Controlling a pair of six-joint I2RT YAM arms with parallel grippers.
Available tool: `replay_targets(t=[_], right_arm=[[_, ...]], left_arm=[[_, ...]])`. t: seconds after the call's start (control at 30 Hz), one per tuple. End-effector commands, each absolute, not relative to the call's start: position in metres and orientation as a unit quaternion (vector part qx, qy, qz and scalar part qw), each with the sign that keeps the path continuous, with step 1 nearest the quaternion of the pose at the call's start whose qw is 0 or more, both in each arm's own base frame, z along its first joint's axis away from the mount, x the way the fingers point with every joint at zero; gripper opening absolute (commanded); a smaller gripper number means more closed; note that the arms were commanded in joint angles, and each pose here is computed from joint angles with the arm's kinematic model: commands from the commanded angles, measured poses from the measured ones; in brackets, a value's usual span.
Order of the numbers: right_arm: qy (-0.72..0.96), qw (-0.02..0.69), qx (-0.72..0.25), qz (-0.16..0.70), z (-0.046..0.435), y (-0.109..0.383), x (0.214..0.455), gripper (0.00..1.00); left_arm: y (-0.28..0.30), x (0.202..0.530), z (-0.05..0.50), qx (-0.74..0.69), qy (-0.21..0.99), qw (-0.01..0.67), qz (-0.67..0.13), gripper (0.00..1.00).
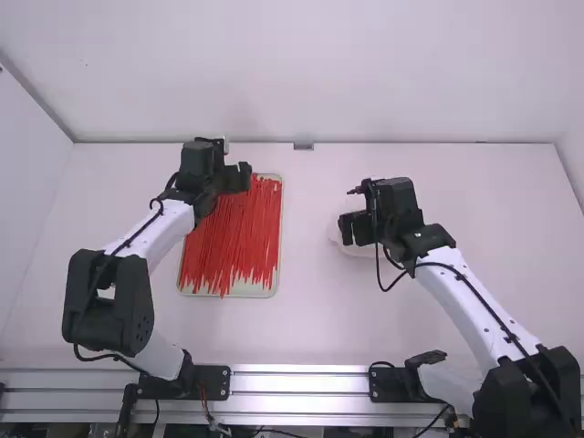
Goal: Fasten the cable tie
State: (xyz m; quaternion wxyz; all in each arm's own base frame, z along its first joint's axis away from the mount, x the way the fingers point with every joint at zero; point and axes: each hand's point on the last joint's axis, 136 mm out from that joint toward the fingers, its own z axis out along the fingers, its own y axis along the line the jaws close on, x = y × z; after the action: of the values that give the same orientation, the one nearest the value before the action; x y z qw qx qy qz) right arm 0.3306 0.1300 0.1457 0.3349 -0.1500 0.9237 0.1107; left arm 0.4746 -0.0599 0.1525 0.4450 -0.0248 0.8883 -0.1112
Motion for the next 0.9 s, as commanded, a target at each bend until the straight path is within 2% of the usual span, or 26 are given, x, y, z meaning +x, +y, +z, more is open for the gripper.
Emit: replay_targets(t=[0.0, 0.3, 0.37, 0.67, 0.87], right_arm=[[0.917, 0.351, -0.153, 0.111, 0.16, 0.133, 0.339, 0.99], [0.917, 0.351, -0.153, 0.111, 0.159, 0.133, 0.339, 0.98], [0.917, 0.351, -0.153, 0.111, 0.16, 0.133, 0.339, 0.98], [0.917, 0.35, -0.153, 0.11, 0.159, 0.133, 0.338, 0.98], [0.919, 0.351, -0.144, 0.107, 0.159, 0.126, 0.341, 0.99]], left_arm=[[-0.061, 0.475, 0.158, -0.017, 0.888, 0.444, -0.115, 0.96], [-0.06, 0.469, 0.151, -0.02, 0.908, 0.404, -0.107, 0.96], [-0.06, 0.469, 0.155, -0.021, 0.909, 0.403, -0.107, 1.0], [-0.06, 0.462, 0.195, -0.023, 0.926, 0.363, -0.103, 0.99], [-0.06, 0.449, 0.233, 0.025, 0.934, 0.344, -0.087, 0.99]])
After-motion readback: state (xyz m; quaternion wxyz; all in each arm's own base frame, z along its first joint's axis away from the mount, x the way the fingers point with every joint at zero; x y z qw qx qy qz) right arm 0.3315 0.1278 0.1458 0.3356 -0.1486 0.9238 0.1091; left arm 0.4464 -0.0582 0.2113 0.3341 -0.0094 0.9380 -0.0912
